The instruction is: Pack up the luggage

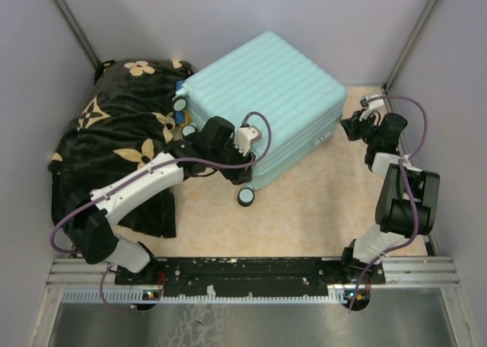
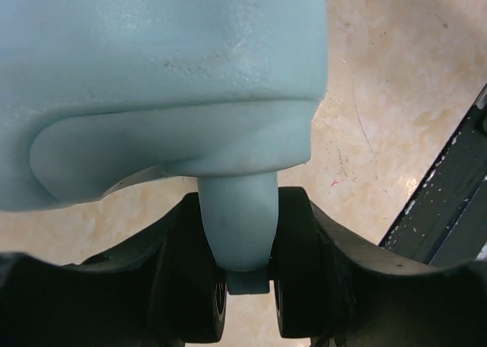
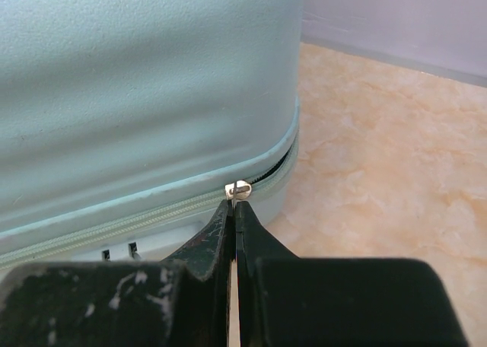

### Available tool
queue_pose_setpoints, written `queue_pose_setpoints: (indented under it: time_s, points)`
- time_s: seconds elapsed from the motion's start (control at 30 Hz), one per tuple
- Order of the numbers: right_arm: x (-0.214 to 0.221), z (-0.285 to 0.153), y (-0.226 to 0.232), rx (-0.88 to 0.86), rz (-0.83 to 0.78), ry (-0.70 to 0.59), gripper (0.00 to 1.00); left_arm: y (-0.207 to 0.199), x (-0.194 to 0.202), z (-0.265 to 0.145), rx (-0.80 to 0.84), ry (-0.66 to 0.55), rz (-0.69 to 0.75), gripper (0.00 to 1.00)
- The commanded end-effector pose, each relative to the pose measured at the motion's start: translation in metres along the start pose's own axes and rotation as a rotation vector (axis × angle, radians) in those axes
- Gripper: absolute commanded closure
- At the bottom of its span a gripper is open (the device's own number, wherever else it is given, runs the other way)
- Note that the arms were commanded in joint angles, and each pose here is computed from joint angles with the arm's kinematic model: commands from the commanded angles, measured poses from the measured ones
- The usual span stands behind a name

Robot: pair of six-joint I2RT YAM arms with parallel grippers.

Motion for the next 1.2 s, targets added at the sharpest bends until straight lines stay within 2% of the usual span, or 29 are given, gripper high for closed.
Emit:
queue_pose_setpoints:
  time_s: [0.0,0.03,0.07,0.2,0.43,0.6,0.7,0.8,0.9,1.17]
  points:
    - [-0.041,-0.006,0.005,0.008,-0.113,-0.112,1.0,-0.009,-0.008,-0.008,0.042,-0.026,0.114,0.88]
    - [-0.04,-0.009,0.005,0.008,-0.121,-0.108,1.0,-0.008,0.0,-0.01,0.047,0.002,0.143,0.99]
    - [-0.04,-0.013,0.005,0.007,-0.128,-0.104,1.0,-0.006,0.007,-0.013,0.034,0.029,0.154,1.0]
    - [-0.031,-0.035,0.009,0.007,-0.152,-0.061,1.0,0.0,0.042,-0.028,0.102,0.143,0.254,1.0]
    - [0.0,-0.075,0.023,0.02,-0.188,0.07,1.0,0.034,0.067,-0.056,0.155,0.156,0.274,1.0]
    - [-0.01,-0.079,-0.022,0.119,-0.264,0.047,1.0,0.06,0.085,-0.058,0.144,0.231,0.308,1.0]
    - [-0.027,-0.078,-0.062,0.185,-0.304,0.02,1.0,0.072,0.086,-0.057,0.145,0.235,0.312,1.0]
    - [-0.035,-0.065,-0.086,0.173,-0.307,-0.001,1.0,0.077,0.083,-0.055,0.163,0.239,0.311,1.0]
    - [-0.044,-0.045,-0.087,0.115,-0.293,-0.066,1.0,0.078,0.085,-0.051,0.198,0.25,0.317,1.0]
    - [-0.044,0.023,-0.044,-0.129,-0.199,-0.147,1.0,0.084,0.09,-0.047,0.216,0.275,0.335,1.0]
Point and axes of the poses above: each gripper's point midway between its finger pads, its own z axis out along the fingers, its own y axis along the line the jaws close on, x = y × z, the point moved 5 cm from there along -z, back along the fingers, and after that the axes turned 5 degrees about -z, right-handed, at the moved point
